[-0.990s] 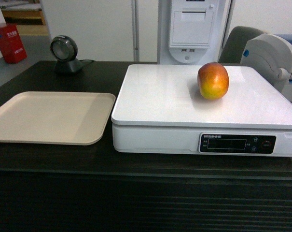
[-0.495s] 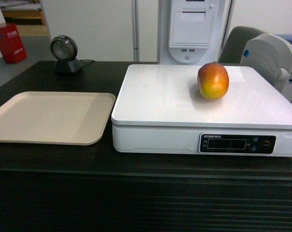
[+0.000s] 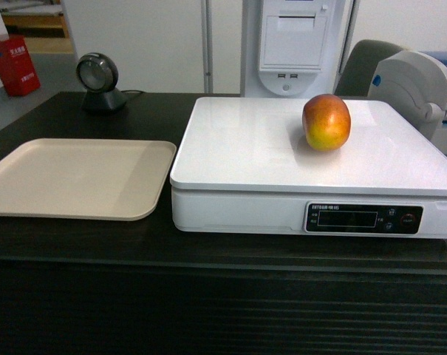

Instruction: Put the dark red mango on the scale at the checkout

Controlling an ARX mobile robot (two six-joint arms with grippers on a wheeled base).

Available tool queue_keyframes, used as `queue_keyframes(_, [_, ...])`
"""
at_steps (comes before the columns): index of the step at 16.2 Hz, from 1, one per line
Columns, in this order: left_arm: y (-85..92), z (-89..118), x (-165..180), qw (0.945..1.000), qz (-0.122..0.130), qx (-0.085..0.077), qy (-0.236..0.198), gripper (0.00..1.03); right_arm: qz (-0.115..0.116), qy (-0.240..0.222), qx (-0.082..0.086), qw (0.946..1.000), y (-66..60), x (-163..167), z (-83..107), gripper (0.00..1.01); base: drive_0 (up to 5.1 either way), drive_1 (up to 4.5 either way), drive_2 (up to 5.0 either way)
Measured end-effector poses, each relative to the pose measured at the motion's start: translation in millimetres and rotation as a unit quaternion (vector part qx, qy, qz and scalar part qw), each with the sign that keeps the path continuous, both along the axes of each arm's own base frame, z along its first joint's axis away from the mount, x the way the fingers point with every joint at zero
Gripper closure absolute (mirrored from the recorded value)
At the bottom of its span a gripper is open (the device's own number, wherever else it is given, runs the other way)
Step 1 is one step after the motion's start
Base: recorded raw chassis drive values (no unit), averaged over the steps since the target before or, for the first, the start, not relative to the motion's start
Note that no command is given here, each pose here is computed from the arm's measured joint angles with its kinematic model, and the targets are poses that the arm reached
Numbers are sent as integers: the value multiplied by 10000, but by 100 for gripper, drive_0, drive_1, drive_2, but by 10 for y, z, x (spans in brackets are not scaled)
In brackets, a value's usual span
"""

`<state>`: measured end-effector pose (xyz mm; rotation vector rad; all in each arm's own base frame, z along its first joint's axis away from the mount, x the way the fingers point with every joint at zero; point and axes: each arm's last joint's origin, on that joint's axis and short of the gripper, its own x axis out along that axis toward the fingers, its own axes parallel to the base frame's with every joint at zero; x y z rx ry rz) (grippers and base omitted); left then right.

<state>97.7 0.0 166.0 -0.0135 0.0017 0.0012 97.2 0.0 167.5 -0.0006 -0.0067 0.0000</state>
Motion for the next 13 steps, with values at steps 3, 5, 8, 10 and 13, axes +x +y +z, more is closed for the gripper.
queue_keyframes(3, [0, 0, 0, 10000, 0, 0, 0, 5, 2, -2, 0, 10000, 0, 0, 0, 3, 0, 0, 0])
queue_keyframes(5, [0, 0, 0, 10000, 0, 0, -2, 5, 2, 2, 0, 10000, 0, 0, 0, 3, 0, 0, 0])
queue_keyframes(8, [0, -1, 0, 10000, -2, 10, 6, 5, -2, 13, 2, 10000, 0, 0, -3, 3, 0, 0, 0])
queue_keyframes(10, [0, -1, 0, 10000, -2, 15, 6, 5, 0, 15, 6, 10000, 0, 0, -3, 3, 0, 0, 0])
queue_keyframes(13, [0, -1, 0, 10000, 0, 13, 6, 5, 2, 11, 0, 10000, 0, 0, -2, 3, 0, 0, 0])
